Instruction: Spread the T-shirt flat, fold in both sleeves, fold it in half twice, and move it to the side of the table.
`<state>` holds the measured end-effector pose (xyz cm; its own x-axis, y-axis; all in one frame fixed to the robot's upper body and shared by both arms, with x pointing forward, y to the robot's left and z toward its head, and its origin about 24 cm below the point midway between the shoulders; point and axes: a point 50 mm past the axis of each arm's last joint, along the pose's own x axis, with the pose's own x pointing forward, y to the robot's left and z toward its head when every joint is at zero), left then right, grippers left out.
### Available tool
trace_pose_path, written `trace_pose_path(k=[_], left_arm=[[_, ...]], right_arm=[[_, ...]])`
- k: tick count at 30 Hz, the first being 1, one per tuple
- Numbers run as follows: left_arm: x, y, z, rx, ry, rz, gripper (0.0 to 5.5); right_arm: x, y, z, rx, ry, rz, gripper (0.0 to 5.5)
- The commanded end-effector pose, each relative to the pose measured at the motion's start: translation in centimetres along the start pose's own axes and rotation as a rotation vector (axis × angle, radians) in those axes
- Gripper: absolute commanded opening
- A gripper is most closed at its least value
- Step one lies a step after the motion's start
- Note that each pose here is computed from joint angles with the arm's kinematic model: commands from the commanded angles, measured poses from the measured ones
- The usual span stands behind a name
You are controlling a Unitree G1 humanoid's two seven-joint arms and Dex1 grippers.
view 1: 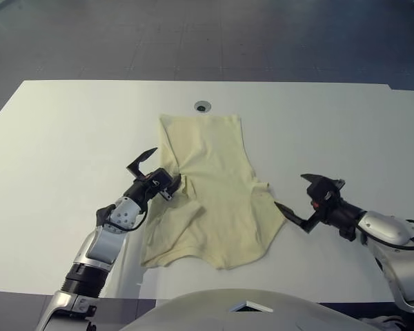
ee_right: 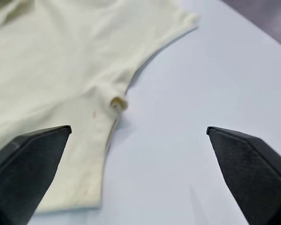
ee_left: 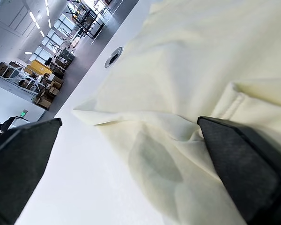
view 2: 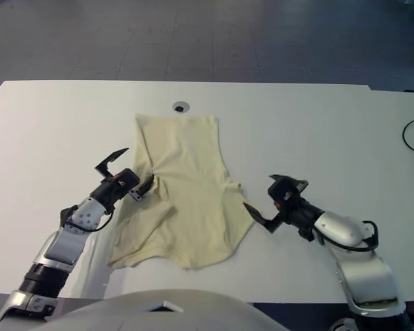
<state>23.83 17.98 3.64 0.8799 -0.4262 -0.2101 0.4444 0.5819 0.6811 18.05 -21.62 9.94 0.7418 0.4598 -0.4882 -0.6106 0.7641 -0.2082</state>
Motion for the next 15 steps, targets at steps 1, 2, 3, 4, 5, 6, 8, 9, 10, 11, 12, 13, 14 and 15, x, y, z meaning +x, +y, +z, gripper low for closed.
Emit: trace_pose_path(k=[1, 2, 3, 4, 5, 6, 8, 9, 10, 11, 12, 13, 14, 15], left_arm=[[-0.3, -0.2, 0.5, -0.016, -0.025, -0.001, 5.39], [-0.5, 0.1, 0.8, -0.014, -0.043, 0.007, 5.39], [-0.7, 0.3, 1.3, -0.013, -0.071, 0.019, 5.39], [-0.9, 0.6, 1.9, -0.015, -0.099, 0.031, 5.39], [-1.1, 0.9, 2.3, -0.017, -0.118, 0.042, 5.39], [-1.4, 1.1, 2.7, -0.012, -0.138, 0.051, 5.39], [-1.9, 1.6, 3.4, -0.017, -0.172, 0.078, 5.40], [-2.3, 1.9, 3.8, -0.021, -0.188, 0.092, 5.40], [-2.6, 2.2, 4.1, -0.029, -0.203, 0.108, 5.40], [-3.0, 2.4, 4.4, -0.036, -0.217, 0.126, 5.40], [-3.4, 2.7, 4.8, -0.036, -0.229, 0.142, 5.40], [-3.7, 2.9, 5.0, -0.035, -0.237, 0.153, 5.40], [-4.1, 3.1, 5.2, -0.033, -0.238, 0.167, 5.40], [-4.4, 3.2, 5.3, -0.031, -0.237, 0.176, 5.40]], right_arm=[[-0.8, -0.3, -0.3, 0.105, 0.032, -0.048, 5.40], [-0.9, -0.4, -0.4, 0.133, 0.041, -0.055, 5.40], [-1.0, -0.4, -0.6, 0.161, 0.046, -0.059, 5.40], [-1.1, -0.3, -0.7, 0.194, 0.055, -0.062, 5.40], [-1.1, -0.3, -0.9, 0.219, 0.066, -0.060, 5.40], [-1.1, -0.2, -1.2, 0.244, 0.082, -0.053, 5.40], [-1.1, 0.3, -1.7, 0.272, 0.116, -0.035, 5.15], [-1.0, 0.5, -1.9, 0.284, 0.130, -0.024, 5.04], [-0.9, 0.8, -2.1, 0.292, 0.143, -0.015, 4.92], [-0.9, 1.0, -2.2, 0.299, 0.156, -0.001, 4.71], [-0.8, 1.2, -2.4, 0.304, 0.168, 0.005, 4.51], [-0.7, 1.3, -2.5, 0.304, 0.180, 0.011, 4.32], [-0.6, 1.4, -2.6, 0.305, 0.191, 0.022, 4.24], [-0.6, 1.6, -2.7, 0.303, 0.201, 0.032, 4.03]])
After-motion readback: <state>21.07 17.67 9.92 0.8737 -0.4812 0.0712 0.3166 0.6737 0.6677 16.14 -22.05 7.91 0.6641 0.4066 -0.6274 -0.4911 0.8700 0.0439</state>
